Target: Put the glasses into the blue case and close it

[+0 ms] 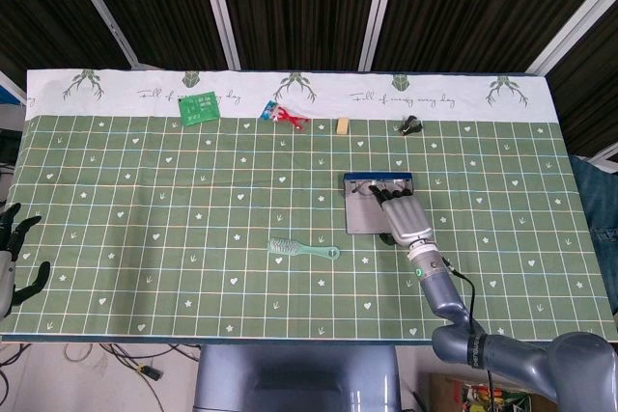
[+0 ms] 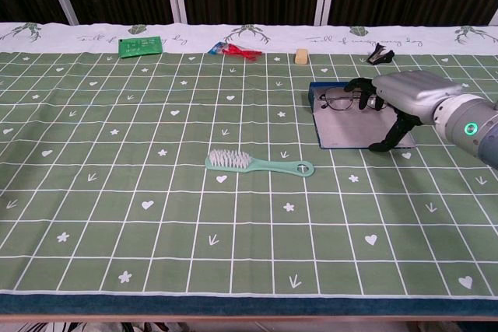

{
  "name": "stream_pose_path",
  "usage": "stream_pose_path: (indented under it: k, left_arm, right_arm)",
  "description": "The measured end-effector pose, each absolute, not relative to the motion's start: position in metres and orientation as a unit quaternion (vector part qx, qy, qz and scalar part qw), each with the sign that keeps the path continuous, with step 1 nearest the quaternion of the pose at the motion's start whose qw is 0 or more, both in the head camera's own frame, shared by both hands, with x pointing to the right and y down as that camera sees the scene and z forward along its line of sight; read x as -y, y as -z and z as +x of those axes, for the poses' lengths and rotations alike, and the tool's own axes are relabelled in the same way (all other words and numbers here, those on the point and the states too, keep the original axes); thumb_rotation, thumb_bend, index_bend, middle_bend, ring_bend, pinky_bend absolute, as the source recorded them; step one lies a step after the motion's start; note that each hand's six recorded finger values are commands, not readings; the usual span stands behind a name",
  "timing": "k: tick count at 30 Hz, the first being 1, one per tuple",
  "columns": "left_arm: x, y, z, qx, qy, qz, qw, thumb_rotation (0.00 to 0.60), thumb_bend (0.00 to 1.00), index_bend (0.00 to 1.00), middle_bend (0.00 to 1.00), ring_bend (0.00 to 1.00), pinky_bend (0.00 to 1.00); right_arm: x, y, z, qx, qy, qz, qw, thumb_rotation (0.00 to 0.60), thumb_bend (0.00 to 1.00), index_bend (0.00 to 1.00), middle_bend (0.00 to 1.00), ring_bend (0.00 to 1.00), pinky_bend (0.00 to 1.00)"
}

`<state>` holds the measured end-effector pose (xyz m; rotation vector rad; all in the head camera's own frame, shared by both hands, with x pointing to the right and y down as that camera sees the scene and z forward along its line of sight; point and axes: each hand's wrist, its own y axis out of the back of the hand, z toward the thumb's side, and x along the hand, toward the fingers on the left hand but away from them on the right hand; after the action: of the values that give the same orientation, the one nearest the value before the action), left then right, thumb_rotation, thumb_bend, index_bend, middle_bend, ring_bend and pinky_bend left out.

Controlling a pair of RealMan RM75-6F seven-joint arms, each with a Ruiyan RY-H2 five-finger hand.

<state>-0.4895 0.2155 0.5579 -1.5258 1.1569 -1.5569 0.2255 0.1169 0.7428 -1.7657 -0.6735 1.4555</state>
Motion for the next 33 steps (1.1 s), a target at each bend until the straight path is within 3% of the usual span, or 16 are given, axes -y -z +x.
stream_pose_path:
  k: [27, 33]
  left_arm:
    - [-0.2153, -0.5579, -0.4895, -0.442, 0.595, -0.583, 0.332, 0.6, 0.39, 0.15, 0.0, 0.0, 0.0]
    - [-0.2153, -0.558, -0.4894, -0.442, 0.595, -0.583, 0.332, 0.6, 0.39, 0.15, 0.0, 0.0, 0.0]
  right_arm:
    - [-0.1172, -0.7486, 0.2281, 0.252, -0.573, -0.691, 0.361, 0.6, 0.29, 0.17, 0.3, 0.33, 0.27]
    - [-0.1158, -0.7479, 0.2273, 0.259, -0.571, -0.689, 0.363, 0.6, 0.39, 0.25, 0.32, 0.36, 0.27]
